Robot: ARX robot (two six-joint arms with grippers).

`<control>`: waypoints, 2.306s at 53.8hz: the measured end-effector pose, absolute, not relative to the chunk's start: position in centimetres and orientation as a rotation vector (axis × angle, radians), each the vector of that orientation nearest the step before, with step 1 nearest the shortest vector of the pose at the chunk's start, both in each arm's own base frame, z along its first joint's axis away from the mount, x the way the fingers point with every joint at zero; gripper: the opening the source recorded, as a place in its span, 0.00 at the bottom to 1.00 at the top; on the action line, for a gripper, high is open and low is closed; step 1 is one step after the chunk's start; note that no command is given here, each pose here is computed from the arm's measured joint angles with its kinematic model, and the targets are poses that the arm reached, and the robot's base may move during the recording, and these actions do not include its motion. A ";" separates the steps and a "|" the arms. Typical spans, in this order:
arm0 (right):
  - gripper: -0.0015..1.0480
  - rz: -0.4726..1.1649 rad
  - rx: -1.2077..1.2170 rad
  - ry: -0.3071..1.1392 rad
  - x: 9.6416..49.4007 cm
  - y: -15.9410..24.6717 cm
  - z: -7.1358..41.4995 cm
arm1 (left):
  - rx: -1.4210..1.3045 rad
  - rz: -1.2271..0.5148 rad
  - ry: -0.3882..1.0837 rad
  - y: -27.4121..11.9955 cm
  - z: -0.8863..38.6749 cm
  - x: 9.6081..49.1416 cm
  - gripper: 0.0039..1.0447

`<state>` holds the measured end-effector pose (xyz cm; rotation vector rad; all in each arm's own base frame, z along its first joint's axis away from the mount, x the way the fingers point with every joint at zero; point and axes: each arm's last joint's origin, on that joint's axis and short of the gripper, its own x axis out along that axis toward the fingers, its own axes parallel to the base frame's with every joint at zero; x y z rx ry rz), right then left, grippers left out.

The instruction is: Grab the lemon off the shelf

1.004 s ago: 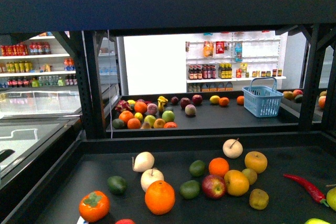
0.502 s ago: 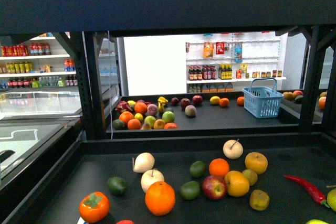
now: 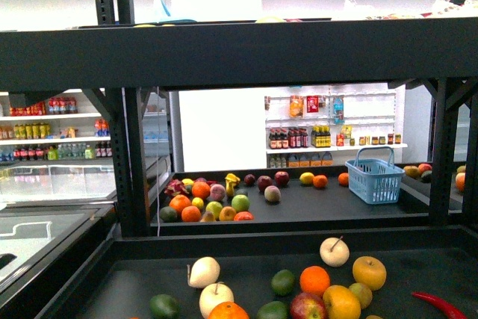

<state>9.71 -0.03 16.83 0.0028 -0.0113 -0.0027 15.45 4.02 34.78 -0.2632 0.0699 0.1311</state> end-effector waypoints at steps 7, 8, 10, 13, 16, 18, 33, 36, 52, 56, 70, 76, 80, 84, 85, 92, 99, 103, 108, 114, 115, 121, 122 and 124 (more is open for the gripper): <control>0.98 -0.003 0.003 -0.011 9.7 0.0 16.8 | -0.082 0.023 0.001 0.5 32.7 11.4 0.70; 0.98 -0.002 0.002 -0.011 9.7 0.0 16.8 | -0.069 0.005 0.004 0.3 31.9 10.9 0.66; 0.98 -0.002 0.003 -0.011 9.7 0.0 16.8 | -0.055 -0.005 0.000 0.1 30.9 10.3 0.61; 0.98 -0.003 0.003 -0.011 9.7 0.0 16.8 | -0.035 0.001 -0.015 0.1 29.0 9.8 0.51; 0.98 -0.003 0.003 -0.011 9.7 0.0 16.8 | -0.027 0.006 -0.023 0.1 27.5 9.6 0.42; 0.98 -0.002 0.002 -0.011 9.7 0.0 16.8 | -0.022 0.004 -0.022 0.1 26.1 9.7 0.36; 0.98 -0.002 0.003 -0.011 9.7 0.0 16.8 | -0.012 0.003 0.009 0.0 20.5 9.8 0.02; 0.98 -0.002 0.002 -0.011 9.7 0.0 16.8 | -0.011 0.003 0.003 0.0 20.2 9.8 0.02; 0.98 -0.002 0.003 -0.011 9.7 0.0 16.8 | -0.011 0.003 0.006 0.0 18.5 9.8 0.02; 0.98 -0.002 0.003 -0.011 9.7 0.0 16.8 | -0.011 0.003 0.005 0.0 18.3 9.8 0.02; 0.98 -0.002 0.003 -0.011 9.7 0.0 16.8 | -0.011 0.003 0.001 0.0 17.6 9.7 0.02; 0.98 -0.003 0.002 -0.011 9.7 0.0 16.8 | -0.011 0.002 0.002 0.0 16.7 9.8 0.02; 0.98 -0.002 0.002 -0.011 9.7 0.0 16.8 | -0.011 0.003 -0.002 0.0 16.7 9.7 0.02; 0.98 -0.002 0.002 -0.011 9.7 0.0 16.8 | -0.011 0.003 -0.003 0.0 16.7 9.7 0.02; 0.98 -0.002 0.003 -0.011 9.7 0.0 16.8 | -0.011 0.003 -0.003 0.0 16.7 9.7 0.02; 0.98 -0.002 0.003 -0.011 9.7 0.0 16.8 | -0.011 0.003 -0.003 0.0 16.7 9.7 0.15; 0.98 -0.002 0.003 -0.011 9.7 0.0 16.8 | -0.011 0.003 -0.003 0.0 16.7 9.7 0.41; 0.98 -0.002 0.003 -0.011 9.7 0.0 16.8 | -0.011 0.003 -0.003 0.0 16.7 9.7 0.55; 0.98 -0.002 0.002 -0.011 9.7 0.0 16.8 | -0.011 0.003 -0.003 0.0 16.7 9.7 0.72; 0.98 -0.002 0.003 -0.011 9.7 0.0 16.8 | -0.011 0.003 -0.003 0.0 16.7 9.7 0.90; 0.98 -0.002 0.003 -0.011 9.7 0.0 16.8 | -0.011 0.003 -0.003 0.0 16.7 9.7 0.92; 0.98 -0.002 0.003 -0.011 9.7 0.0 16.8 | -0.009 0.003 -0.003 0.0 16.7 9.7 0.92; 0.98 -0.002 0.003 -0.011 9.7 0.0 16.8 | -0.009 0.003 -0.003 0.0 16.7 9.7 0.93; 0.98 -0.002 0.003 -0.011 9.7 0.0 16.8 | -0.009 0.003 -0.003 0.0 16.7 9.7 0.93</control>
